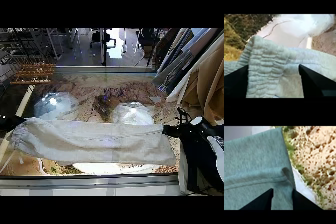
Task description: Fold the clothes and pants, and hang the long-sleeved shirts on hangers.
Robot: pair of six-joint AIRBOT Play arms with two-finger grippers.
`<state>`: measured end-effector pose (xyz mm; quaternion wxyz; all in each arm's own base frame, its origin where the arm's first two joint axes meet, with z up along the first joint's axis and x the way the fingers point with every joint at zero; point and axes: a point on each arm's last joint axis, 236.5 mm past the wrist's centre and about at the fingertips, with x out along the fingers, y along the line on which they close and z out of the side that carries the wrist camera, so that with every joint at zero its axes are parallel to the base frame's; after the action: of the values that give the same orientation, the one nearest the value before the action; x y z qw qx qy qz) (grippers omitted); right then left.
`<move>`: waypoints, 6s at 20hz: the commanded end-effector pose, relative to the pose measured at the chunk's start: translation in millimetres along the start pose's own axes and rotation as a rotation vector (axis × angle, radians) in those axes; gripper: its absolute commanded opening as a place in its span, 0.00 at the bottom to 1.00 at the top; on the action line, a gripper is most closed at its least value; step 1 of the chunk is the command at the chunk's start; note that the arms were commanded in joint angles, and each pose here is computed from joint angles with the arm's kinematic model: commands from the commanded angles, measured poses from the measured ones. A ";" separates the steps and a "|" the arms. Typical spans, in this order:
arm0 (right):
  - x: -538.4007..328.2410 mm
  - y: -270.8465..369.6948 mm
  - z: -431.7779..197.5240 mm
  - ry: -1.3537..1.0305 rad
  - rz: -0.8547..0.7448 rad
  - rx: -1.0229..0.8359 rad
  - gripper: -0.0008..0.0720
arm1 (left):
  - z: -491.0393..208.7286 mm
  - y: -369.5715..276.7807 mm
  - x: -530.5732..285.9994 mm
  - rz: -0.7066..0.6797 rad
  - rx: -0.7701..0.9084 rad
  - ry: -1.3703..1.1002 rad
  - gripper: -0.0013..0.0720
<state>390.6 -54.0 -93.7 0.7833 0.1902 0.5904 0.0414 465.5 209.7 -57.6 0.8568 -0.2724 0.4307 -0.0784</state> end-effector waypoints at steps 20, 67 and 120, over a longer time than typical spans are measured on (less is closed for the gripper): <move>-23.7 19.7 5.2 -0.037 0.036 -0.020 0.50 | 13.5 -20.4 -113.7 -0.153 0.029 -0.133 0.03; -15.7 32.1 97.3 -0.359 0.007 0.065 0.05 | 70.4 70.3 -82.0 -0.095 -0.413 -0.458 0.06; 12.8 369.6 -72.3 0.013 -0.002 -0.654 0.60 | -182.9 -279.3 11.5 -0.182 0.206 0.605 0.03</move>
<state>369.9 320.8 -19.3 0.7868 -0.0214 0.5741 0.2258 355.0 -87.6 -10.8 0.6994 -0.1843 0.6392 -0.2615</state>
